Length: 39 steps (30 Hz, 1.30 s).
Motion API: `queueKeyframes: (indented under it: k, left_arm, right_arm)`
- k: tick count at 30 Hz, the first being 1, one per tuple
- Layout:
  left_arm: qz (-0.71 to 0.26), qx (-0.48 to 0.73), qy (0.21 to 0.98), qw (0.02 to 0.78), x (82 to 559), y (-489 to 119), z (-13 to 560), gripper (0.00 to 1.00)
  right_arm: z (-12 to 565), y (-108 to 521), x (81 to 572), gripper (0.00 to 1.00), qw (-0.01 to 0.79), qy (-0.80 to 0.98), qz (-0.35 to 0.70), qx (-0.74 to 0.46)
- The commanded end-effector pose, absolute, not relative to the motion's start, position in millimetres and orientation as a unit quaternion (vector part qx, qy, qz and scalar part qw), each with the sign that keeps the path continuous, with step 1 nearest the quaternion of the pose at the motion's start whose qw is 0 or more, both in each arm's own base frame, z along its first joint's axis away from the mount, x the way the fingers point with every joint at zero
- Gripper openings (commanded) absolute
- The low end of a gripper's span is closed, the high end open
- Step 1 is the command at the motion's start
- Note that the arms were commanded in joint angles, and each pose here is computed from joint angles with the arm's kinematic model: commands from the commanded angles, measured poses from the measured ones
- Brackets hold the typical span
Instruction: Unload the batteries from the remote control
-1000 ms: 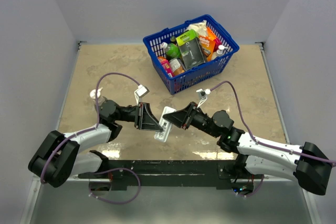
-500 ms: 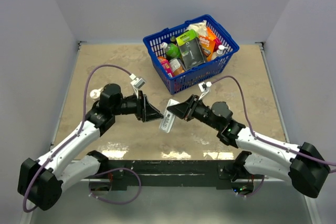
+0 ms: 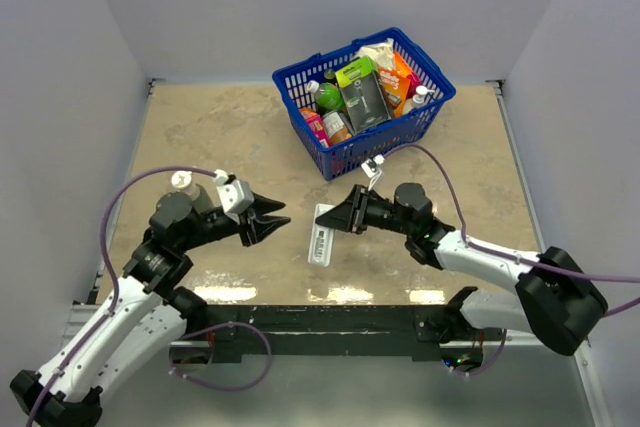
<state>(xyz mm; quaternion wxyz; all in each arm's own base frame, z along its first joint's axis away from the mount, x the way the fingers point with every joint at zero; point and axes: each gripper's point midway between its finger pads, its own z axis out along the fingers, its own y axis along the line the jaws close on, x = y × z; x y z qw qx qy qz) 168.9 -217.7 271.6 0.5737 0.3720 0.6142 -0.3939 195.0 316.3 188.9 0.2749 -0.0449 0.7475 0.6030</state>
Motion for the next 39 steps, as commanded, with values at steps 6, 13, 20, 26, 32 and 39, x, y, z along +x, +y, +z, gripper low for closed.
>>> queueKeyframes:
  k: [6, 13, 20, 26, 32, 39]
  left_arm:
    - [-0.269, 0.509, 0.601, 0.555, 175.5, -242.2, 216.6, 0.48]
    - [-0.272, 0.524, 0.566, 0.575, 153.1, -257.6, 212.3, 0.47]
    - [-0.269, 0.533, 0.583, 0.552, 142.8, -256.9, 194.7, 0.44]
    - [-0.249, 0.536, 0.592, 0.548, 143.9, -257.2, 187.3, 0.46]
    - [-0.25, 0.55, 0.592, 0.534, 140.1, -262.7, 182.6, 0.54]
    - [-0.258, 0.562, 0.58, 0.53, 136.3, -269.3, 183.1, 0.64]
  right_arm:
    - [187.2, 328.8, 179.5, 0.0, 0.208, 0.717, 0.663, -0.062]
    - [176.6, 331.1, 184.2, 0.0, 0.201, 0.728, 0.654, -0.051]
    - [178.7, 332.1, 185.9, 0.0, 0.203, 0.729, 0.652, -0.055]
    - [174.7, 332.6, 188.0, 0.0, 0.205, 0.733, 0.647, -0.051]
    - [172.4, 336.9, 190.5, 0.0, 0.197, 0.732, 0.65, -0.052]
    - [171.2, 337.2, 192.6, 0.0, 0.197, 0.732, 0.651, -0.046]
